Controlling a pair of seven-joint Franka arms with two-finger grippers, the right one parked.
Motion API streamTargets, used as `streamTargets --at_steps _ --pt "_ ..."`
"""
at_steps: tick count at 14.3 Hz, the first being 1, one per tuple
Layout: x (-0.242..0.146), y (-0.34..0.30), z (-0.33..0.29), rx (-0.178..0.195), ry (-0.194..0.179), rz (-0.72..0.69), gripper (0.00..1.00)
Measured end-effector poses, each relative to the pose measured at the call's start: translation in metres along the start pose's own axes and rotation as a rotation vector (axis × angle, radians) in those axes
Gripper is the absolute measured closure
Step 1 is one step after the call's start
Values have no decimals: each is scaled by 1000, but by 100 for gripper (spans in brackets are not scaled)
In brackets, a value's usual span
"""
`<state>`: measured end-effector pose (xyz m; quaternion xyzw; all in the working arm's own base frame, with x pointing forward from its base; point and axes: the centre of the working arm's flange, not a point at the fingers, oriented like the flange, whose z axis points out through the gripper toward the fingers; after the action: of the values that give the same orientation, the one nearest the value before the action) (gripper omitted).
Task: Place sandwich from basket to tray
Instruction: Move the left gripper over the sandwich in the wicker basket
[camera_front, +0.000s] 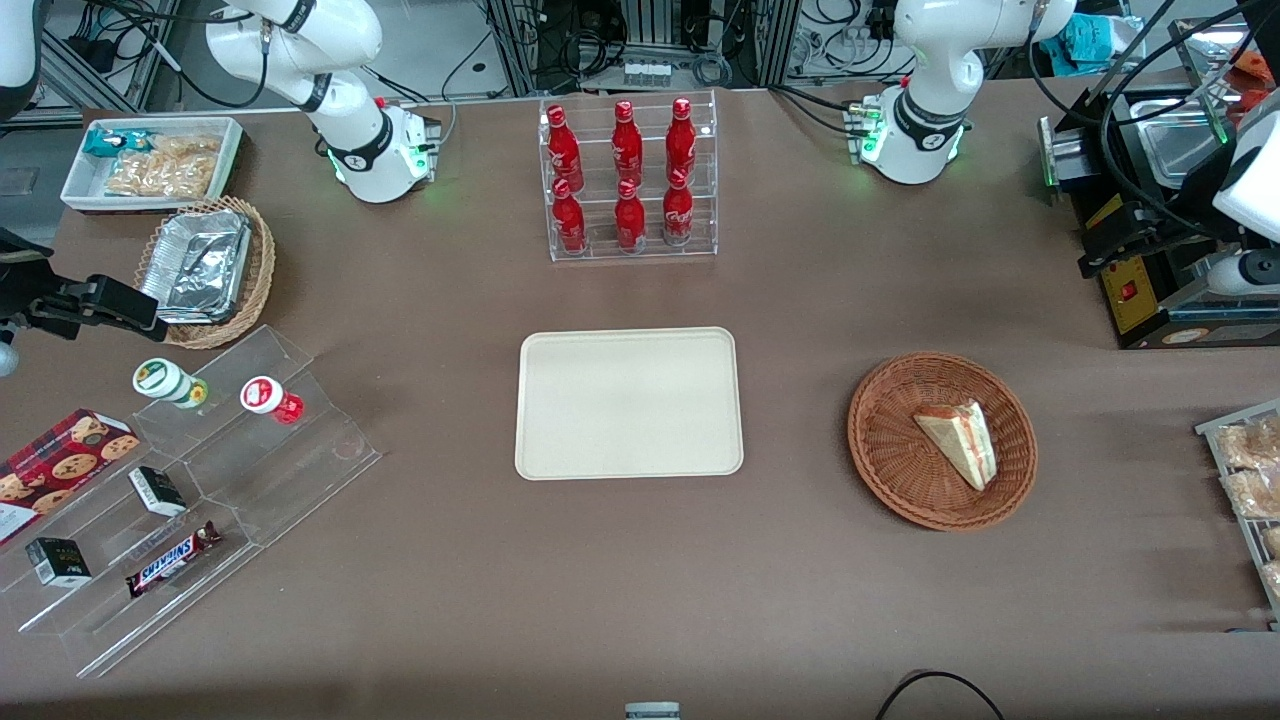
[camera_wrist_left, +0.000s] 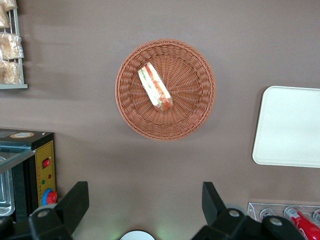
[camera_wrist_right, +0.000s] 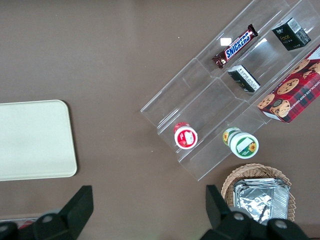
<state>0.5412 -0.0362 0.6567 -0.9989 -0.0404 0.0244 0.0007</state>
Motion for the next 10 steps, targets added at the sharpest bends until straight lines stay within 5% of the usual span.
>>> streamTargets --at_steps 6,10 --pt "2 0 2 1 -5 -23 0" --pt "21 0 42 18 -75 -333 0"
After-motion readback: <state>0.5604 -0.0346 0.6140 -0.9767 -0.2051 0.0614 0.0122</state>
